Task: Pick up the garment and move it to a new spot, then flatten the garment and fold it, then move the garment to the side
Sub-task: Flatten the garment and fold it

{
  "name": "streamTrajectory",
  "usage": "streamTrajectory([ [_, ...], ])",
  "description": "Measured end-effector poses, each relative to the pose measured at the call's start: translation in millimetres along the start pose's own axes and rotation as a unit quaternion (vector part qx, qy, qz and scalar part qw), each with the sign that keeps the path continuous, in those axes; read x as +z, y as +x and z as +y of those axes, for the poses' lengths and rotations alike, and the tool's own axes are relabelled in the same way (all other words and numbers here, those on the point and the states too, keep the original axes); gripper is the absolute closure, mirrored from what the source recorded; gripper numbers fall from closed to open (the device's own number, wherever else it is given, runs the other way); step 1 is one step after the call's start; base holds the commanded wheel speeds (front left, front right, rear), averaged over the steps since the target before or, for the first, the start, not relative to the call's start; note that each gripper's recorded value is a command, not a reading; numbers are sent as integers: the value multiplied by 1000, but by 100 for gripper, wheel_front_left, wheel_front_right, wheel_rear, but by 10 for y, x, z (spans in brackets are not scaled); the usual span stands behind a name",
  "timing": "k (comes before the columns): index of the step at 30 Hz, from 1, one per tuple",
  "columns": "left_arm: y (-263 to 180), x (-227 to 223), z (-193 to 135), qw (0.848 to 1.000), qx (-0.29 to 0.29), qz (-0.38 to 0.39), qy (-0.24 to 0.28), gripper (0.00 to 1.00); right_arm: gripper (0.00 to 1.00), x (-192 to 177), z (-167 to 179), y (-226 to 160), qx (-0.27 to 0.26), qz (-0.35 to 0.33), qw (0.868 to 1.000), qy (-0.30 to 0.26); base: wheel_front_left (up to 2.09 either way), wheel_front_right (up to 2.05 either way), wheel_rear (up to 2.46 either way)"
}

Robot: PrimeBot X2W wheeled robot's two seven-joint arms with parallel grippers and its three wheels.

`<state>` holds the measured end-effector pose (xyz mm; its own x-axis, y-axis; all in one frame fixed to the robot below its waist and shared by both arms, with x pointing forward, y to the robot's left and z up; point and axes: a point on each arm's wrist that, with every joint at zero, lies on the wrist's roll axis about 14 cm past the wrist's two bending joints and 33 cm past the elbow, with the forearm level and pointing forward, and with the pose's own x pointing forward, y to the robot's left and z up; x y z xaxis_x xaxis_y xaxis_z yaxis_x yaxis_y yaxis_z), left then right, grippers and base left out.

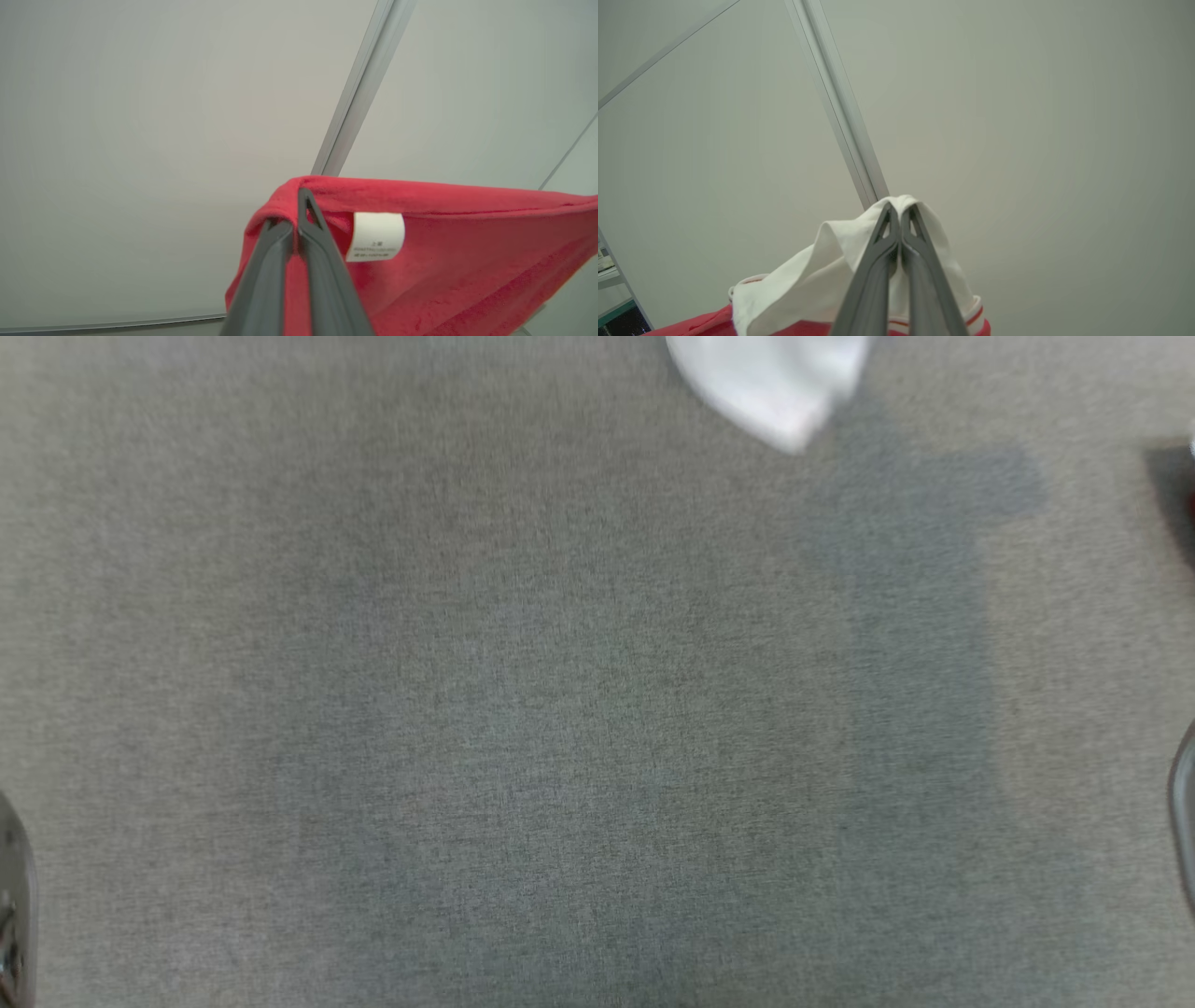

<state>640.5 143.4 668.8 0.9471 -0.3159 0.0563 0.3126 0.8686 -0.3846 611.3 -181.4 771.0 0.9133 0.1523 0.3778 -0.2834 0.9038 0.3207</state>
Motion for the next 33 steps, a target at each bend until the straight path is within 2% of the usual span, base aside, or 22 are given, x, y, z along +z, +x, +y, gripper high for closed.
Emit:
streamTrajectory([
  [3, 313, -37, 81, 999, -3, -30, 11, 100, 100, -214, 46, 305, 13, -6, 1000, -8, 0, 0, 0],
  [5, 448, -268, 211, 999, 2, -26, 22, 100, 100, -586, 7, 395, 14, 22, 1000, -7, 0, 0, 0],
  [8, 510, -831, 398, 1000, 10, 5, 13, 100, 100, -1207, -115, 334, 7, 64, 997, 39, 0, 0, 0],
  [11, 323, -1475, 565, 998, 30, 54, 7, 100, 100, -1799, -312, -6, -20, 113, 990, 76, 0, 0, 0],
  [13, 74, -1947, 579, 995, 31, 99, 11, 100, 100, -2145, -432, -380, -39, 153, 983, 92, 0, 0, 0],
  [17, -533, -2672, 512, 986, 35, 162, -28, 100, 100, -2546, -754, -1265, -99, 212, 965, 120, 0, 0, 0],
  [19, -879, -2920, 519, 981, 41, 185, -32, 100, 100, -2647, -866, -1713, -134, 230, 953, 143, 0, 0, 0],
  [20, -1130, -2980, 501, 980, 39, 192, -28, 100, 100, -2686, -876, -2111, -154, 254, 943, 152, 0, 0, 0],
  [26, -1771, -2986, 455, 979, 69, 182, -61, 100, 100, -2376, -773, -2738, -187, 241, 933, 191, 0, 0, 0],
  [33, -2595, -3023, 161, 971, 101, 186, -113, 100, 100, -2036, -538, -3514, -205, 258, 920, 213, 0, 0, 0],
])
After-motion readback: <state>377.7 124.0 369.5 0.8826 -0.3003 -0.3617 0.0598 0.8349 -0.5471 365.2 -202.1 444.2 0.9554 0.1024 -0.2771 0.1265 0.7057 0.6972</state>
